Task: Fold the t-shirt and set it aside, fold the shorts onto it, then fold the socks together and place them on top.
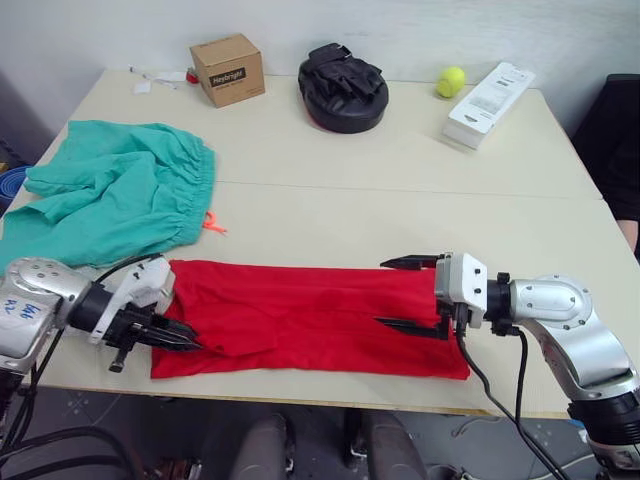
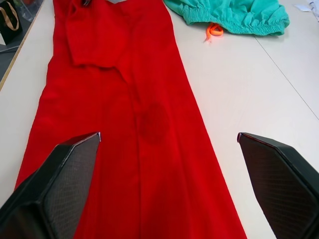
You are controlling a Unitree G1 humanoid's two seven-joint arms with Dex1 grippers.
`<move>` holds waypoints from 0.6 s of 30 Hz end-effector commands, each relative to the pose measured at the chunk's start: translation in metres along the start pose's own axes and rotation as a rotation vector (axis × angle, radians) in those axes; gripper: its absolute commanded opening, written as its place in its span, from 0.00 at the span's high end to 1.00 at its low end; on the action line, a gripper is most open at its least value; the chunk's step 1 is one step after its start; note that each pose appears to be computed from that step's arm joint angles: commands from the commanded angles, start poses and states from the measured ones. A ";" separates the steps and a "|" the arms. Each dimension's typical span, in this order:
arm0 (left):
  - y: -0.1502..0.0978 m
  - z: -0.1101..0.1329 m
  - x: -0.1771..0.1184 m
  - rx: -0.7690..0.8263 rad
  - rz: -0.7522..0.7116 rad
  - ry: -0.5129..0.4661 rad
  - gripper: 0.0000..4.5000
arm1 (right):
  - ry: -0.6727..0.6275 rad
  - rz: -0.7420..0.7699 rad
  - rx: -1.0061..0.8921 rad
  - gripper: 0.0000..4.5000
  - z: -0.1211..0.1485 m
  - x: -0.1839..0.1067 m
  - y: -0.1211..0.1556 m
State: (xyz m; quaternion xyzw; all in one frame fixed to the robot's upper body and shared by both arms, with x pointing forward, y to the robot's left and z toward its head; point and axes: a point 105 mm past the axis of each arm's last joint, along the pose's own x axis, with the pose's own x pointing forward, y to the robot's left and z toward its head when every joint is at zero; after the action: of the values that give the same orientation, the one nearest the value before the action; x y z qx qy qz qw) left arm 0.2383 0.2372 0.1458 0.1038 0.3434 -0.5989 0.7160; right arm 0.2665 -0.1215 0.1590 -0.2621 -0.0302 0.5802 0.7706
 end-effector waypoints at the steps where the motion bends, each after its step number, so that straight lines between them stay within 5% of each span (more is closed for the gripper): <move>1: -0.016 0.023 -0.015 -0.006 -0.057 -0.090 0.59 | -0.021 0.000 -0.016 0.00 0.008 0.001 -0.002; 7: -0.001 0.062 -0.032 -0.048 0.058 -0.316 0.16 | -0.051 -0.013 0.036 0.00 0.016 0.010 -0.012; 9: 0.018 0.061 -0.023 -0.008 0.169 -0.307 0.15 | -0.054 -0.007 0.044 0.04 0.017 0.020 -0.014; 12: 0.048 0.052 -0.007 0.043 0.351 -0.260 0.28 | -0.040 -0.009 0.054 0.21 0.016 0.039 -0.020; 18: 0.066 0.033 0.019 0.110 0.426 -0.168 0.72 | -0.026 -0.026 0.049 0.71 0.012 0.073 -0.035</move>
State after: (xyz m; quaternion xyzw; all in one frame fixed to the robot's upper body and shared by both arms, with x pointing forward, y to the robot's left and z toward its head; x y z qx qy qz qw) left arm 0.3107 0.2205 0.1409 0.1336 0.2293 -0.4630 0.8457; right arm 0.3130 -0.0605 0.1622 -0.2276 -0.0196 0.5807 0.7814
